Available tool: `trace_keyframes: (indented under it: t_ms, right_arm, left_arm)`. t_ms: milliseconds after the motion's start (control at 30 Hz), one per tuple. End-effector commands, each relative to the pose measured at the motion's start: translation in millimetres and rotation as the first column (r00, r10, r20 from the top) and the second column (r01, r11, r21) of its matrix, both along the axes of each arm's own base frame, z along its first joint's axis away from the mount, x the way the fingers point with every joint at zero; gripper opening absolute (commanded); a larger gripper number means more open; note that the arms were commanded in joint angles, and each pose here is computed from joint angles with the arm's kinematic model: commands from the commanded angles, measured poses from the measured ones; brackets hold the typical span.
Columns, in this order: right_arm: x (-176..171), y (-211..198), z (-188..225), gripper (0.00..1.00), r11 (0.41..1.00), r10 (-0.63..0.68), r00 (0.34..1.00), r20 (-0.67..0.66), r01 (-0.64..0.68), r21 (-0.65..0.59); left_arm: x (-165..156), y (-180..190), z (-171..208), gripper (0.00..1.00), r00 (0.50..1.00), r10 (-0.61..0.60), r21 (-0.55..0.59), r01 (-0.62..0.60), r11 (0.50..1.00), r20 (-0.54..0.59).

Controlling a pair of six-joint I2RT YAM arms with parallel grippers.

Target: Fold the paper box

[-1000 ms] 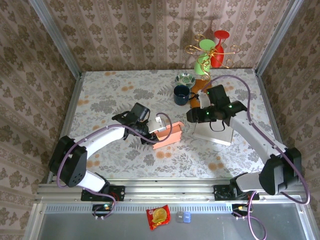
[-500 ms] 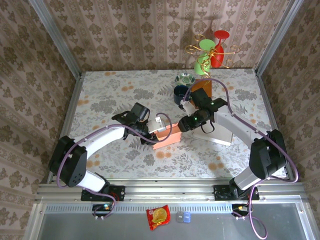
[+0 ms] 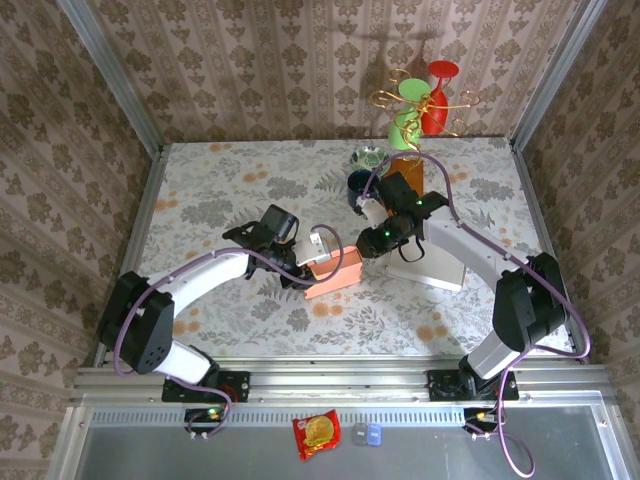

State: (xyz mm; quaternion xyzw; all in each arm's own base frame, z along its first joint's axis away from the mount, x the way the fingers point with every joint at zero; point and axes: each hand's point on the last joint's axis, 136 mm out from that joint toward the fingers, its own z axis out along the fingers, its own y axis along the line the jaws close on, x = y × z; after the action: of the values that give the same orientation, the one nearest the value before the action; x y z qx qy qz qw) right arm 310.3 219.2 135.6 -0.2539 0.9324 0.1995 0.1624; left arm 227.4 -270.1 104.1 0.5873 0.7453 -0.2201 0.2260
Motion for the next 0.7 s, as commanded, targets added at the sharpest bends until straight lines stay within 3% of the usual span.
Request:
trace_keyframes:
  t_ms: [0, 367, 667]
  right_arm:
    - [5, -1, 1, 0.19, 0.999, 0.000, 1.000, 0.012, 0.001, -0.040]
    - [9, -7, 3, 0.00, 0.991, -0.048, 0.996, 0.076, 0.057, -0.123]
    - [3, -3, 4, 0.00, 0.980, -0.176, 0.983, 0.051, 0.180, -0.082]
  left_arm:
    - [0, -2, 6, 0.27, 1.000, -0.014, -0.014, 0.014, 1.000, -0.012]
    - [4, -1, 6, 0.26, 1.000, 0.017, -0.017, -0.017, 1.000, -0.018]
    - [13, 1, 2, 0.26, 0.995, 0.094, -0.023, -0.095, 0.995, -0.030]
